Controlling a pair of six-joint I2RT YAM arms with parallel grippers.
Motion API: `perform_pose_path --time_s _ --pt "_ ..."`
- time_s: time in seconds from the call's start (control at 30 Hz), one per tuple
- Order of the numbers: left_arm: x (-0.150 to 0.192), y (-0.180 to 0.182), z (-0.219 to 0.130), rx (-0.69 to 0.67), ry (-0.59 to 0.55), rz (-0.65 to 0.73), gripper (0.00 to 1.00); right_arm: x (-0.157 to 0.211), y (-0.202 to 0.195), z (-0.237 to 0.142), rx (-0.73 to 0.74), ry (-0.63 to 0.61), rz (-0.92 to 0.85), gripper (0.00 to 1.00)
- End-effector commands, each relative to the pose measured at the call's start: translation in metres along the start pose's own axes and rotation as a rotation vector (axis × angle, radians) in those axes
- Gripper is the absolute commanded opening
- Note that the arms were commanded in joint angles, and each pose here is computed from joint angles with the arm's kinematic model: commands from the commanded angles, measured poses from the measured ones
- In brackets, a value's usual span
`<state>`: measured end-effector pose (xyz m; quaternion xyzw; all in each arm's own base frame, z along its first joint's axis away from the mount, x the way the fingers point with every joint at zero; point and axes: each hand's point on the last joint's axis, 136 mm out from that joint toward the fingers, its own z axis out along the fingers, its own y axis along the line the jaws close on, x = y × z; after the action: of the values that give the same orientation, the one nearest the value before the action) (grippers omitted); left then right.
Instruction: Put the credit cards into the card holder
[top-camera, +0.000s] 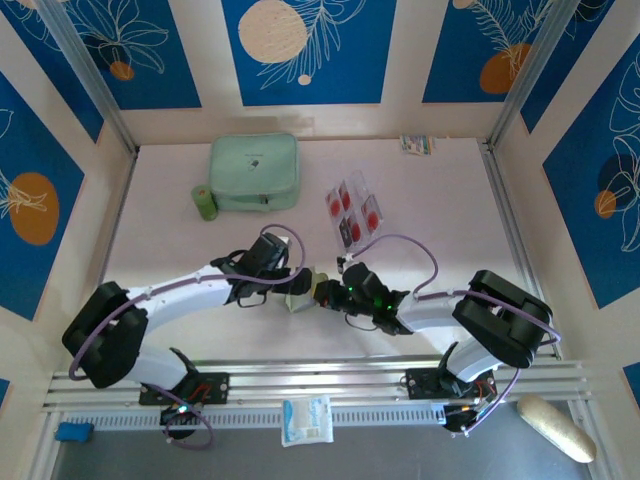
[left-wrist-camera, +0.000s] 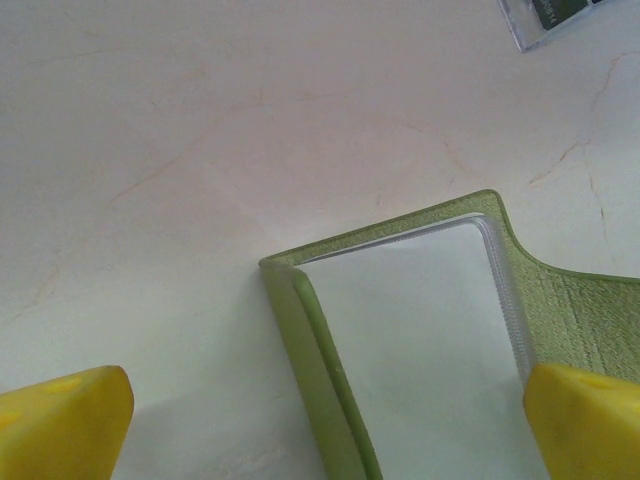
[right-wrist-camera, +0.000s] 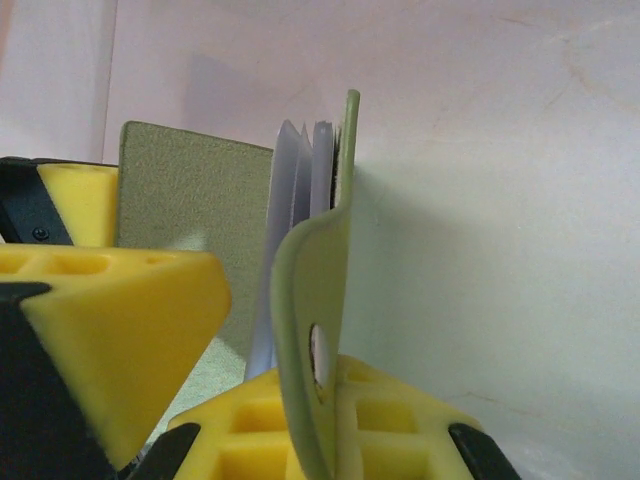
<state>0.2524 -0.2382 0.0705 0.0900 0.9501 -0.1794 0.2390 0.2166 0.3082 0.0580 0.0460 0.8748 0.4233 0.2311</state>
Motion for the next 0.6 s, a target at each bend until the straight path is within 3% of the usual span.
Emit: perform_pose_path --time_s 0.0,0.57 --pt "-0.008 -0.009 -0.002 0.005 -0.028 0.033 1.00 -0.001 0.000 -0.002 0.000 -0.023 0.002 0.00" --pt "-0.002 -0.013 0.013 -0.001 -0.003 0.060 1.00 -0.001 0.001 -0.004 -0.006 -0.024 0.009 0.00"
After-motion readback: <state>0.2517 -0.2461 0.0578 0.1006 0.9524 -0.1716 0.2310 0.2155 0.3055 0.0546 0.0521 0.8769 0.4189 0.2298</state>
